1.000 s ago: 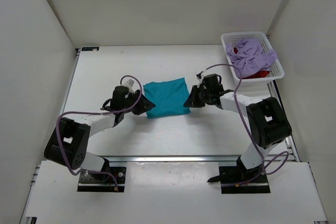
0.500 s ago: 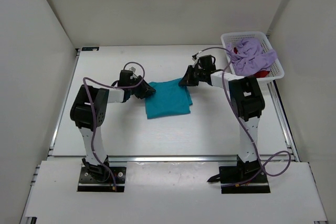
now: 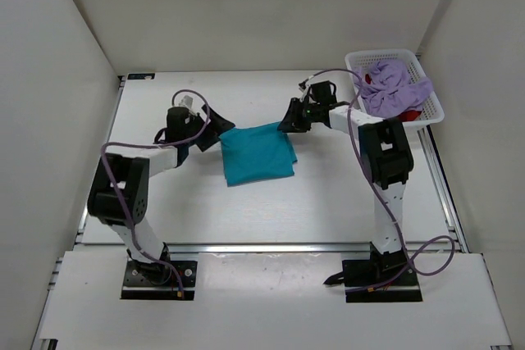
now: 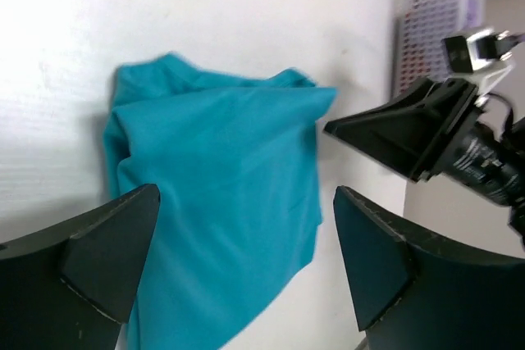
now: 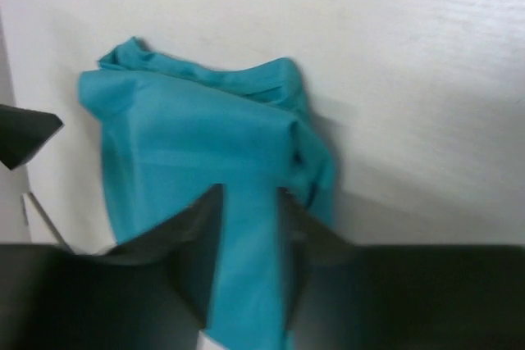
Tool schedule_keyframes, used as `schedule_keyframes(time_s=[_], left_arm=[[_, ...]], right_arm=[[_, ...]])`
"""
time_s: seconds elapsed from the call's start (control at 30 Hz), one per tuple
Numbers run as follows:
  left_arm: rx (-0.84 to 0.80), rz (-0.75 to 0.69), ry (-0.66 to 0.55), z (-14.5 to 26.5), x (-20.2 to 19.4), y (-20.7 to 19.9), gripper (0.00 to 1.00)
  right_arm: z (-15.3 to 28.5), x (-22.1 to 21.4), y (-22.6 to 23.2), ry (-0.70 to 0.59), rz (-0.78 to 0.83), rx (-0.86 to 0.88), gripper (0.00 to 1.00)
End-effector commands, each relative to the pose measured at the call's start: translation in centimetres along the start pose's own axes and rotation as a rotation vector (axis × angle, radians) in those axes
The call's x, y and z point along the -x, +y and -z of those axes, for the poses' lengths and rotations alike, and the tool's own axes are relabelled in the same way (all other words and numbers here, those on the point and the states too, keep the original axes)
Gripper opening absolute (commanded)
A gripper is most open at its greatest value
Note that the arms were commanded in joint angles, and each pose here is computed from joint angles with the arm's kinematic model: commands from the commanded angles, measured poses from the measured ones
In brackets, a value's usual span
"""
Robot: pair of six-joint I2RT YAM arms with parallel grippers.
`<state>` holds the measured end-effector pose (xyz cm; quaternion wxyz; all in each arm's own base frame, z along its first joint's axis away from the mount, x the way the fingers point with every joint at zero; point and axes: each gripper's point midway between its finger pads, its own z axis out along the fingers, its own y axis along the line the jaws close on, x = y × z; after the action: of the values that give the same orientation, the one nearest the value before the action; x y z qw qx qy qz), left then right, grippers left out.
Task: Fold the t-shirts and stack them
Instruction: Fold the long partially folded tshirt into a neat square, then put the neatly folded tshirt into the corner of the board with the left arm
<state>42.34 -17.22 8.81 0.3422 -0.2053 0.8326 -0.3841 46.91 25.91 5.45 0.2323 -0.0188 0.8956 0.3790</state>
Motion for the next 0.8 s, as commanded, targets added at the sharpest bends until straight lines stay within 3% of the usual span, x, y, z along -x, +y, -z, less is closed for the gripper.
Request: schedule_keyframes(time_s=[0.0,0.13,0.17,0.2,0.23,0.3,0.37,0.43,0.57,0.67,0.73,0.77], left_arm=[[0.0,-0.1,-0.096,2.9,3.1,-1.5,0.98],[0.095,-0.127,-0.049,4.0,1.4,1.5,0.98],[0.117,-0.135,-0.044,4.1,1.0,2.0,0.84],[0.139,-0.142,-0.016,4.3,-0.2,2.6,0.59],[0.165,-0.139,0.013,4.3,-1.0,3.4,0.48],[0.214,-0.144,0.083,4.1,-3.0,4.9,0.43],[0.238,-0.144,0.122,4.0,-4.6,6.0,0.46],[0.252,-0.146,0.163,3.8,-6.2,6.8,0.59],[0.261,-0.142,0.21,2.7,-7.5,7.6,0.73],[0.23,-0.132,0.221,1.4,-8.2,7.1,0.64],[0.178,-0.13,0.263,-0.2,-9.6,5.6,0.44],[0.162,-0.118,0.255,-1.1,-9.4,5.2,0.41]], right_arm=[[4.6,2.9,6.4,-0.113,0.131,0.08,0.36],[7.6,0.3,7.7,-0.143,0.144,0.085,0.51],[8.9,-0.6,8.1,-0.17,0.15,0.093,0.54],[10.8,-0.1,9.6,-0.229,0.181,0.118,0.55],[11.6,-1.7,9.9,-0.231,0.171,0.135,0.57],[12.9,-3.4,9.9,-0.256,0.183,0.152,0.6],[13.5,-6.5,8.6,-0.24,0.163,0.136,0.61],[15.0,-7.9,8.9,-0.276,0.164,0.148,0.61],[15.7,-11.7,7.1,-0.26,0.132,0.154,0.63],[16.2,-12.5,7.0,-0.272,0.128,0.167,0.63],[16.0,-12.9,6.8,-0.267,0.133,0.176,0.63],[15.9,-13.3,6.6,-0.255,0.117,0.17,0.62]])
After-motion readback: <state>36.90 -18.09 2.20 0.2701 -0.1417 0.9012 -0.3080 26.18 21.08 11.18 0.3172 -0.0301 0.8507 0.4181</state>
